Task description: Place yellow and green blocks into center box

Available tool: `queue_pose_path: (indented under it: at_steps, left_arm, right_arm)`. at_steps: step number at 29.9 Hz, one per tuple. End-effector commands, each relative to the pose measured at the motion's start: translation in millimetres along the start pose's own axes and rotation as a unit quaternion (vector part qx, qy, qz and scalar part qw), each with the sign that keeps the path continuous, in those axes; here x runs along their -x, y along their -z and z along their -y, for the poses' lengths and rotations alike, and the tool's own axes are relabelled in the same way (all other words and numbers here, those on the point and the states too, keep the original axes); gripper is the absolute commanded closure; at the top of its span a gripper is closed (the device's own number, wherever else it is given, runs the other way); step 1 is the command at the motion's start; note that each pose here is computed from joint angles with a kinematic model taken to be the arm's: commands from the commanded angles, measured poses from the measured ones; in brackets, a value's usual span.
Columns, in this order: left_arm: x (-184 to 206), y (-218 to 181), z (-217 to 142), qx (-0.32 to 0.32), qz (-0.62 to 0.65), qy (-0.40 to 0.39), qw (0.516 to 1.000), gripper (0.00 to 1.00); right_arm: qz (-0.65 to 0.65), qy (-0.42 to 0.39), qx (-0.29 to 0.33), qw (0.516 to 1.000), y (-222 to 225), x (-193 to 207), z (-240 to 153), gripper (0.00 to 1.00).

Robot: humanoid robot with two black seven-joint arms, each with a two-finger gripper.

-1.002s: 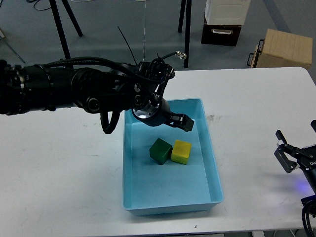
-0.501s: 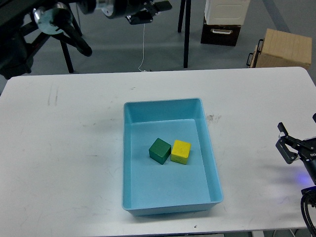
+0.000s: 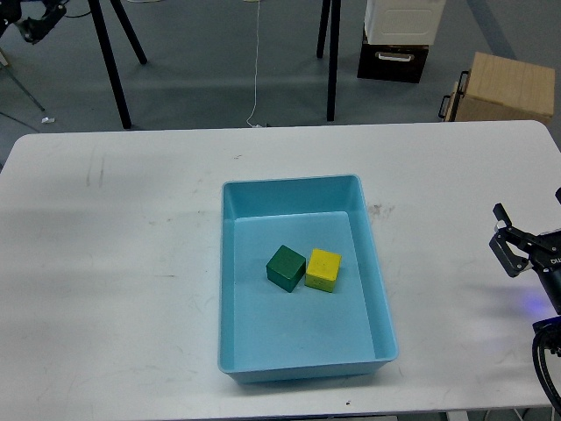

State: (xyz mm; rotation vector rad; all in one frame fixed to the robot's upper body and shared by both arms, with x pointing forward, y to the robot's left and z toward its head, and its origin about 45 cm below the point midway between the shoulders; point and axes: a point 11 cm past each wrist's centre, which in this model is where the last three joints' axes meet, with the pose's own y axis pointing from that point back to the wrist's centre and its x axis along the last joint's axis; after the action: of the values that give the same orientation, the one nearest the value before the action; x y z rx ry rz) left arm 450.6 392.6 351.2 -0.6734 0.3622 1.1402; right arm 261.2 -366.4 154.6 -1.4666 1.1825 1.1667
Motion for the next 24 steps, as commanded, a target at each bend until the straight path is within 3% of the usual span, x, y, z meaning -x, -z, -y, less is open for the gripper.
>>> queue_pose_path:
  at_steps: [1,8,14,17,24]
  left_arm:
    - [-19.6,24.7,-51.5,0.024,-0.048,-0.028,0.998,0.0]
    - [1.3,115.0,-150.7,0.026,-0.153,-0.058,0.986,0.0]
    - [28.6,150.0,-228.7,0.042,-0.228,-0.105,0.967,0.0]
    - [25.4,154.7,-250.4,0.046,-0.252,-0.13,0.958,0.0]
    - [23.3,157.9,-262.5,0.048,-0.264,-0.145,0.952,0.0]
  right_arm:
    - [0.002,-0.001,-0.001,1.0,-0.9,-0.9,-1.1,0.01]
    - [0.005,-0.007,-0.001,1.0,-3.7,-3.9,-7.4,0.01]
    - [0.011,-0.021,-0.004,1.0,-7.3,-7.8,-27.7,0.01]
    - [0.019,-0.028,-0.01,0.999,-11.0,-11.5,-35.6,0.01]
    - [0.027,-0.028,-0.008,0.999,-17.8,-13.3,-36.6,0.01]
